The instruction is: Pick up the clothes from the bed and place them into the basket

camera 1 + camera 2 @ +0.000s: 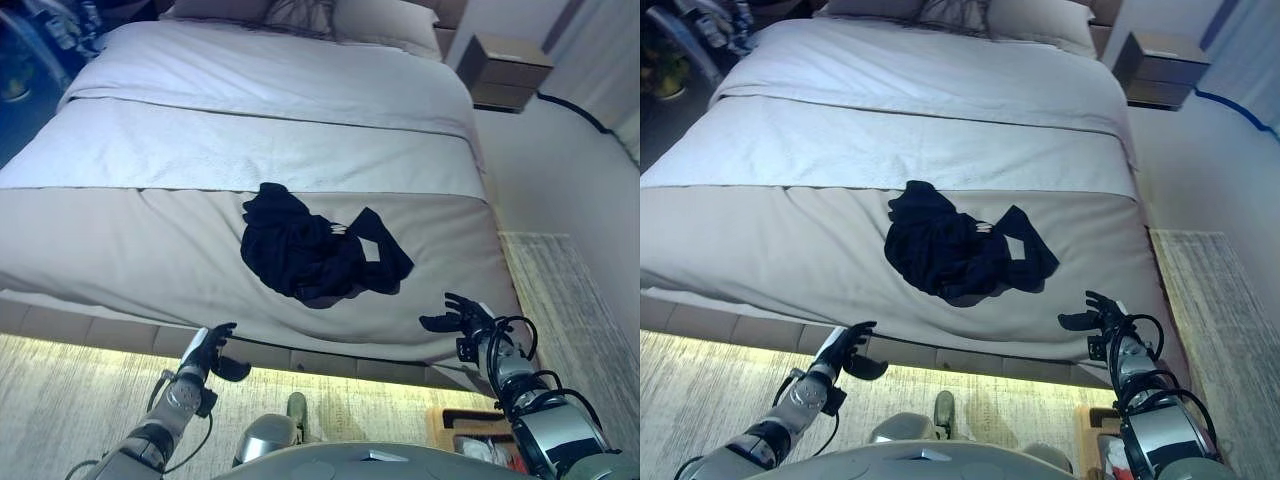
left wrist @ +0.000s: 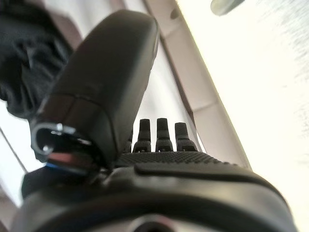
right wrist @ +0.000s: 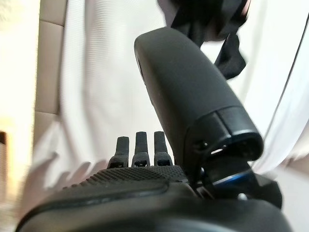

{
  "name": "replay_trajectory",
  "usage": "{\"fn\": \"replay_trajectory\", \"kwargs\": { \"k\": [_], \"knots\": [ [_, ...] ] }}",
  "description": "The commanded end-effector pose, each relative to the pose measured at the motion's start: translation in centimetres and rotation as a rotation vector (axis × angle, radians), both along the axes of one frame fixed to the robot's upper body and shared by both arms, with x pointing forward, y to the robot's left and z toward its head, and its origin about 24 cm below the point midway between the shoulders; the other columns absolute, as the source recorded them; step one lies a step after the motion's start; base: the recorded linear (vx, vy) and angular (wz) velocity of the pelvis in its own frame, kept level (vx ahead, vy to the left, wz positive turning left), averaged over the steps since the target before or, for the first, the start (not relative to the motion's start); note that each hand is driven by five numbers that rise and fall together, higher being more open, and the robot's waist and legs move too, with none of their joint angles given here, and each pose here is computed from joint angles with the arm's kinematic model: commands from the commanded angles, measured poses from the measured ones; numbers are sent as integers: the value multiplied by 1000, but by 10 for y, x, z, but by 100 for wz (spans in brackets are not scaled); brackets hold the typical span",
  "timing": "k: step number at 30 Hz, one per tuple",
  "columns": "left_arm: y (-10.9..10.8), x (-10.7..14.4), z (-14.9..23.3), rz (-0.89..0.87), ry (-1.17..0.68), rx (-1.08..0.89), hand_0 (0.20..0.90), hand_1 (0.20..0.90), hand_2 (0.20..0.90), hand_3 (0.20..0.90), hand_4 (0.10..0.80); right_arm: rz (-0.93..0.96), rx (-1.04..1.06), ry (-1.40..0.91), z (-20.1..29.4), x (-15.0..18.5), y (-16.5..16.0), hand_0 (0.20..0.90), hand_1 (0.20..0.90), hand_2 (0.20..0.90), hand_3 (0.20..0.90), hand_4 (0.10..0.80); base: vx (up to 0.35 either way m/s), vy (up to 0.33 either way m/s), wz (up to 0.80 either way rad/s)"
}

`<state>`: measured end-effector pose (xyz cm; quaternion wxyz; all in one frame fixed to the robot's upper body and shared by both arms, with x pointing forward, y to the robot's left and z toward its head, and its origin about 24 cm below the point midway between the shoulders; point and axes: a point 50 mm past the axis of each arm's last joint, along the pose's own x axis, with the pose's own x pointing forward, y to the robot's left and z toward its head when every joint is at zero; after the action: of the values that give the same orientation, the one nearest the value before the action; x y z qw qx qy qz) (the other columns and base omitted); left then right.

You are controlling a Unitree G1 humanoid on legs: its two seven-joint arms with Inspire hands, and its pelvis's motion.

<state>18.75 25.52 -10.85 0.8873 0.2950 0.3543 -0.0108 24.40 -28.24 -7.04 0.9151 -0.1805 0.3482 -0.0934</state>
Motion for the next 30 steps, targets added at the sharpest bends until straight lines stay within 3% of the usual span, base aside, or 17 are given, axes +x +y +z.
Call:
{"fn": "replay_trajectory", "kwargs": {
  "k": [1,4,8,11,21,30],
  "knots": [
    [13,-5,5,20,-39,46,900,900,900,900,800,148,-276,-181,57,37,-28,900,900,900,900,800,59,-264,92],
    [23,-8,6,40,-40,83,900,900,900,900,800,184,-363,-182,67,48,-29,900,900,900,900,800,48,-246,118],
    [39,-43,-5,141,45,98,900,900,900,900,800,335,-513,-210,76,61,-13,900,900,900,900,800,180,-155,71],
    [42,-50,-5,140,52,98,900,900,900,900,800,426,-624,-262,89,75,2,900,900,900,900,800,113,-144,21],
    [42,-17,18,78,-99,62,900,900,900,900,800,514,-917,-454,156,124,33,900,900,900,900,800,19,-143,23],
    [49,-5,32,58,-168,75,900,900,900,900,800,374,-1081,-416,197,140,11,900,900,900,900,800,48,-102,22]
  ]
}}
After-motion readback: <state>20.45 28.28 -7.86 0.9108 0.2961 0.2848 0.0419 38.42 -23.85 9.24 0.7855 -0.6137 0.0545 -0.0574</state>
